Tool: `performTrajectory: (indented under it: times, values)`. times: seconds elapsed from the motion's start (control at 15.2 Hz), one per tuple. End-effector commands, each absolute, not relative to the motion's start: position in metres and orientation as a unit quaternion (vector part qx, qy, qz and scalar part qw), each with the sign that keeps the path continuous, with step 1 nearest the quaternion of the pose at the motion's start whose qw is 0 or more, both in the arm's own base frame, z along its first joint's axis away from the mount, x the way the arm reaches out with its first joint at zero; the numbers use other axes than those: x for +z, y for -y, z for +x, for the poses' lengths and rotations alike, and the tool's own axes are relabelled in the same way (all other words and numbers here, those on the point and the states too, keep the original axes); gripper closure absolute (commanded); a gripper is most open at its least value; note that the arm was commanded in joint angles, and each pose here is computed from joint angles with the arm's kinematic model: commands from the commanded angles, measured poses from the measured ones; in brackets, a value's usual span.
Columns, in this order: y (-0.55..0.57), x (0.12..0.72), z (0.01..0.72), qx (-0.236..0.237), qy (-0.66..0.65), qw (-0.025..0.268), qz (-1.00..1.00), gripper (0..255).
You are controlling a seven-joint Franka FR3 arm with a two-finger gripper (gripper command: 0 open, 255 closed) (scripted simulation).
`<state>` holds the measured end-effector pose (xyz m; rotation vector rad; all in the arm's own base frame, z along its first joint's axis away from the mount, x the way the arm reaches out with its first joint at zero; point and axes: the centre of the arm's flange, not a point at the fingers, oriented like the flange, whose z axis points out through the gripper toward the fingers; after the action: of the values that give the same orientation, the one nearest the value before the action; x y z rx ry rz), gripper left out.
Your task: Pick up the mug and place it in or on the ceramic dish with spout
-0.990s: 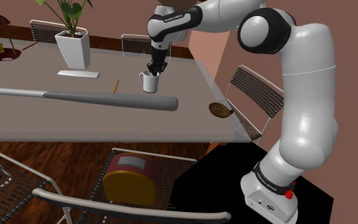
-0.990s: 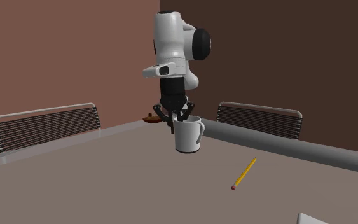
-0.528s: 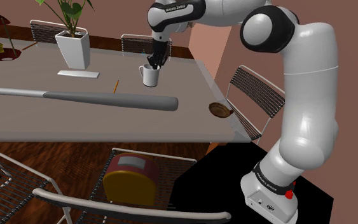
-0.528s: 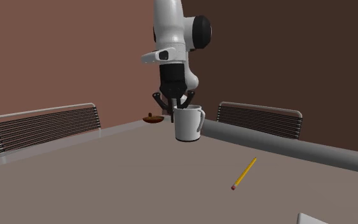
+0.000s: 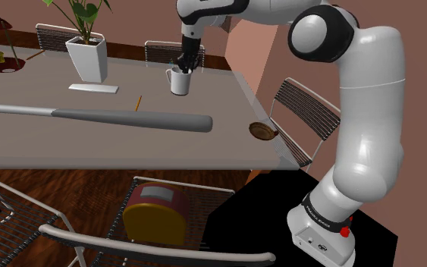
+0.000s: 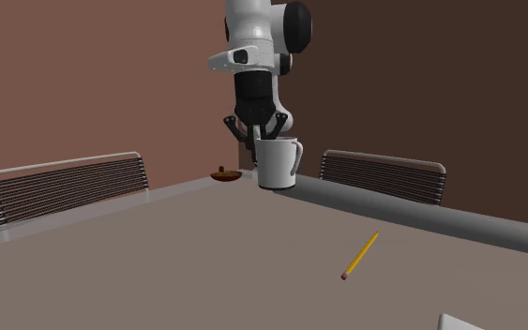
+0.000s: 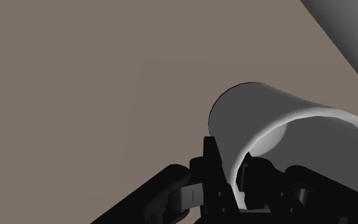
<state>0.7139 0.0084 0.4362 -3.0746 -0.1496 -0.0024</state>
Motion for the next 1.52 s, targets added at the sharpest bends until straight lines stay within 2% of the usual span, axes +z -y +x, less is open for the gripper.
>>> performTrajectory:
  times: [0.0,0.26,1.45]
  values:
    - [-0.009,0.448,0.713,-0.001,0.048,0.032,-0.998,255]
    - [-0.009,0.469,0.713,-0.001,0.048,0.032,-0.998,255]
    - [0.099,0.482,0.502,-0.001,0.048,0.032,-0.998,255]
